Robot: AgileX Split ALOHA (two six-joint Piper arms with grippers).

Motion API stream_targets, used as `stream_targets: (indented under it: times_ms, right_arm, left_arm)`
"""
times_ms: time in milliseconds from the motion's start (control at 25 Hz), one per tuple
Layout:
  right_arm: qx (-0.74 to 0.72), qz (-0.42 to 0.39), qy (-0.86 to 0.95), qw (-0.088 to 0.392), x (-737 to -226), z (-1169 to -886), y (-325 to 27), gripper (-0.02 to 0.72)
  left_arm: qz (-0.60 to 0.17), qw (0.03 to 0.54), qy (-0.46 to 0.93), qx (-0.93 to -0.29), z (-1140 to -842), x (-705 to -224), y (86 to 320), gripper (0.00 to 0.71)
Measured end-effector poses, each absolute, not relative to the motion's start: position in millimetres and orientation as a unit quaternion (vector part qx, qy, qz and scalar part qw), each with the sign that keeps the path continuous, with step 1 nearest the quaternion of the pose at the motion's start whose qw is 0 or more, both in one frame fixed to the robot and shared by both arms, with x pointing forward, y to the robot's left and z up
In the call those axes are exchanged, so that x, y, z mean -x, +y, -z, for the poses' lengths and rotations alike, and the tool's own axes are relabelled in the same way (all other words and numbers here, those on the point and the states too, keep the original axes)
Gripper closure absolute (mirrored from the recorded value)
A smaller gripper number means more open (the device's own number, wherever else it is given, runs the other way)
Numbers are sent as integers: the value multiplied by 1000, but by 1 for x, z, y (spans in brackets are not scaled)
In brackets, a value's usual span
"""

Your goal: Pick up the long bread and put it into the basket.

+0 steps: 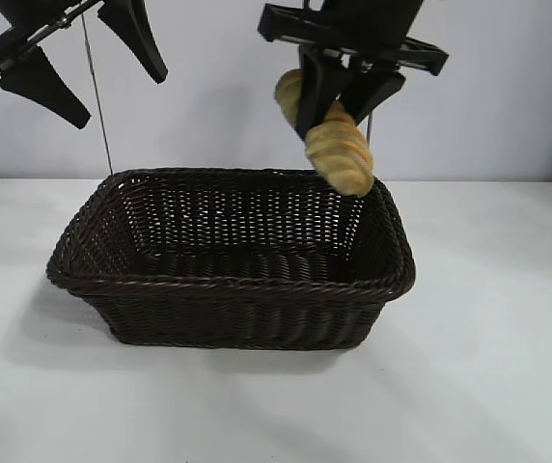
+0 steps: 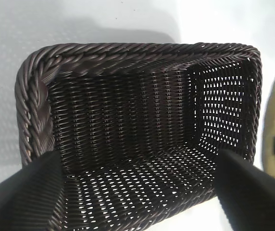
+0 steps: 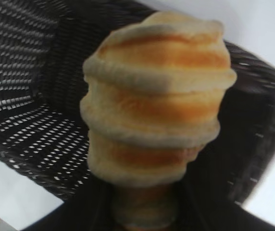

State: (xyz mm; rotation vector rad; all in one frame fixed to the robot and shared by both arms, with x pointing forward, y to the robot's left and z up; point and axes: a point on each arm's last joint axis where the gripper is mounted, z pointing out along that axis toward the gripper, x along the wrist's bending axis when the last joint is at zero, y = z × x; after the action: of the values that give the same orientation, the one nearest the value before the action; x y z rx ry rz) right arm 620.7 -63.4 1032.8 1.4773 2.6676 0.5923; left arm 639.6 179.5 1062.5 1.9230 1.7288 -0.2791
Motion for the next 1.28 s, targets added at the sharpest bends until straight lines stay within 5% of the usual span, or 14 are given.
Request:
stream_targets:
  times_ms: [440,760,1280]
  right_arm:
    - [-476,-173,862,8,-629,-1005,-59,432]
    - [-480,-170,861,4,-628,-1006,-59,165]
    - [-517,-200,832,27,-633,-1078,-103,134]
  left_arm:
    - [104,267,641,-713,-1063,-640,180,86]
    - [104,267,641,-713,-1063,-640,180,86]
    - [104,267,641,-712,-1063,-640,180,86]
